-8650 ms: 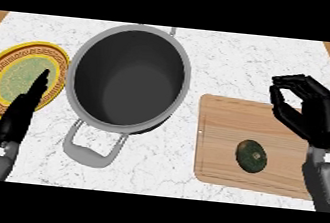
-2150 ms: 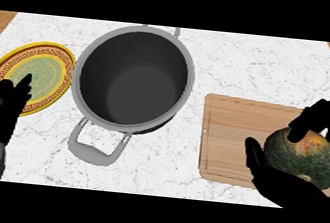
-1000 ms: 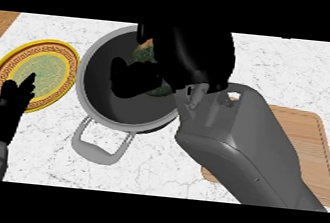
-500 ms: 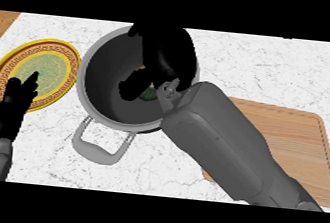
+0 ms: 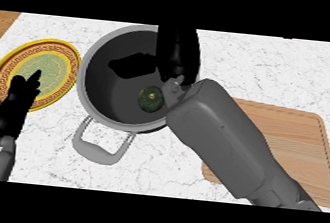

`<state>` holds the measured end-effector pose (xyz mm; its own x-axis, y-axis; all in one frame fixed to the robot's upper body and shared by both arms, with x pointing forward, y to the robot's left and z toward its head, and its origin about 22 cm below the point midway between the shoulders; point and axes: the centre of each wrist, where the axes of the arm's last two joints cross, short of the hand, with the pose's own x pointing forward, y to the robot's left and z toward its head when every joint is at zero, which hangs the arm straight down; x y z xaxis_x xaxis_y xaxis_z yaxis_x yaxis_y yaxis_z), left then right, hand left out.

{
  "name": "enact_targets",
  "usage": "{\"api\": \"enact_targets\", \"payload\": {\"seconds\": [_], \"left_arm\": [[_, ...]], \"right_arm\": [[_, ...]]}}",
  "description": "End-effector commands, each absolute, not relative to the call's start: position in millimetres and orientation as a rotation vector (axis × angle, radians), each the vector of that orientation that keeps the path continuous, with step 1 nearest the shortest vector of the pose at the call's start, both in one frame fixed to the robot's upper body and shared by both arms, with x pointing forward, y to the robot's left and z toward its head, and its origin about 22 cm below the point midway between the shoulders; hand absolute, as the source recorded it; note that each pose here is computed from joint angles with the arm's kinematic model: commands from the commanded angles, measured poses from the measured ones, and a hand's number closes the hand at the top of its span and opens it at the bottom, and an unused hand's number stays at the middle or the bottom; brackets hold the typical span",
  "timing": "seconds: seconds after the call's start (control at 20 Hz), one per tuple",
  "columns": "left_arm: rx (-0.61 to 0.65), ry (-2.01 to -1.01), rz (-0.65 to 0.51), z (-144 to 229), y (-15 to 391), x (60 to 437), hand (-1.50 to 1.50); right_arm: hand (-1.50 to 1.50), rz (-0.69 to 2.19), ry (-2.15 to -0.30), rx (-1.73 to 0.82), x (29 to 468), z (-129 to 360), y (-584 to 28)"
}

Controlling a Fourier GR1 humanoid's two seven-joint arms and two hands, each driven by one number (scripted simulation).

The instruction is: Pick the squash from the cutting board and place it in the pot

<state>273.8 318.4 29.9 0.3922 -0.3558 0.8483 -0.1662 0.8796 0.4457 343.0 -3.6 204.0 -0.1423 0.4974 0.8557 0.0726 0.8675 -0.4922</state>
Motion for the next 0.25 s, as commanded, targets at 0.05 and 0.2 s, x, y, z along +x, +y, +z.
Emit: {"api": "enact_targets", "payload": {"seconds": [0.05, 0.2], "left_arm": [[0.520, -1.156, -0.110, 27, 321, 271, 0.00], [0.551, -1.158, -0.101, 19, 330, 265, 0.00]], "right_arm": [[-1.50, 0.169, -1.751, -0.419, 343, 197, -33], [-1.50, 0.062, -1.775, -0.454, 347, 189, -68]]}}
